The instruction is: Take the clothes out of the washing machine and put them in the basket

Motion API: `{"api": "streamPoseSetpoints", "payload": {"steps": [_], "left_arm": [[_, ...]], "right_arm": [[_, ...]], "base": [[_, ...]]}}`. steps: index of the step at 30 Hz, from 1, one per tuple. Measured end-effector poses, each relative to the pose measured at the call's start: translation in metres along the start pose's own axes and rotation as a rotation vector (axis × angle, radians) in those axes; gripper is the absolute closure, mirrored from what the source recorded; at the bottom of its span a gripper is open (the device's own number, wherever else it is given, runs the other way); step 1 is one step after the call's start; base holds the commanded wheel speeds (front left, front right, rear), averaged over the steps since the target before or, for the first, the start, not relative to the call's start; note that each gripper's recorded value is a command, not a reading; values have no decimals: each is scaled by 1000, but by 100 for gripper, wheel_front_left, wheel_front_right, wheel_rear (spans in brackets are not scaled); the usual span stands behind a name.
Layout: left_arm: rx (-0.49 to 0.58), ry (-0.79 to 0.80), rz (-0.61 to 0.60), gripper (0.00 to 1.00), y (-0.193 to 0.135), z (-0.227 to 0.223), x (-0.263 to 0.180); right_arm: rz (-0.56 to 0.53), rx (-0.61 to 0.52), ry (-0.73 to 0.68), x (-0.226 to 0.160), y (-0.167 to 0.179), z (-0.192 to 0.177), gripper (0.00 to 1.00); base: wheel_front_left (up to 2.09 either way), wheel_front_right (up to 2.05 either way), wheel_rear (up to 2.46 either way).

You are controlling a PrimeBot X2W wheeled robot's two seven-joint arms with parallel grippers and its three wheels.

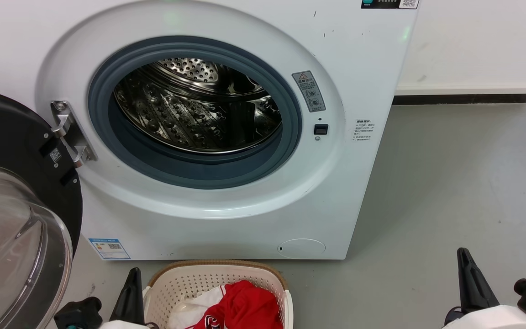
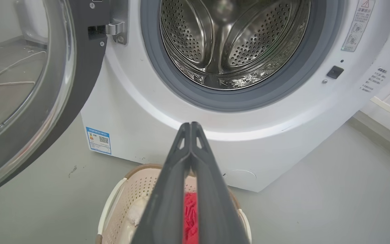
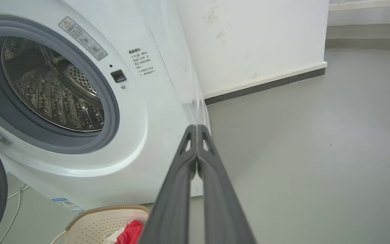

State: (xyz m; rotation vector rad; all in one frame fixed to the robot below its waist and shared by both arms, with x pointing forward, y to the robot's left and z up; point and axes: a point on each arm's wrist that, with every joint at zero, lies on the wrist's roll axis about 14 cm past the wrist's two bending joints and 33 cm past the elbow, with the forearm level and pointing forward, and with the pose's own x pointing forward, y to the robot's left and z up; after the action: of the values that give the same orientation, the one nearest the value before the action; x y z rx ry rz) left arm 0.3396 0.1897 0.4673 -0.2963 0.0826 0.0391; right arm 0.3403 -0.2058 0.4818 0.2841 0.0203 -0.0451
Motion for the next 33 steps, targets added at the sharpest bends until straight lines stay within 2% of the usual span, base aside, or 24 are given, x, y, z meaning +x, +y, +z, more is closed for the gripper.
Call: {"api": "streamPoseSetpoints", "payload": {"steps": [14, 33], "left_arm": [[-248, 12, 27, 100, 4, 3, 8], [-529, 15, 28, 100, 4, 10, 20]], "right_arm": [[-27, 248, 0, 10, -2, 4, 100], [-39, 531, 12, 19, -2, 5, 100]], "base": [[0, 0, 0], [0, 0, 0]]}}
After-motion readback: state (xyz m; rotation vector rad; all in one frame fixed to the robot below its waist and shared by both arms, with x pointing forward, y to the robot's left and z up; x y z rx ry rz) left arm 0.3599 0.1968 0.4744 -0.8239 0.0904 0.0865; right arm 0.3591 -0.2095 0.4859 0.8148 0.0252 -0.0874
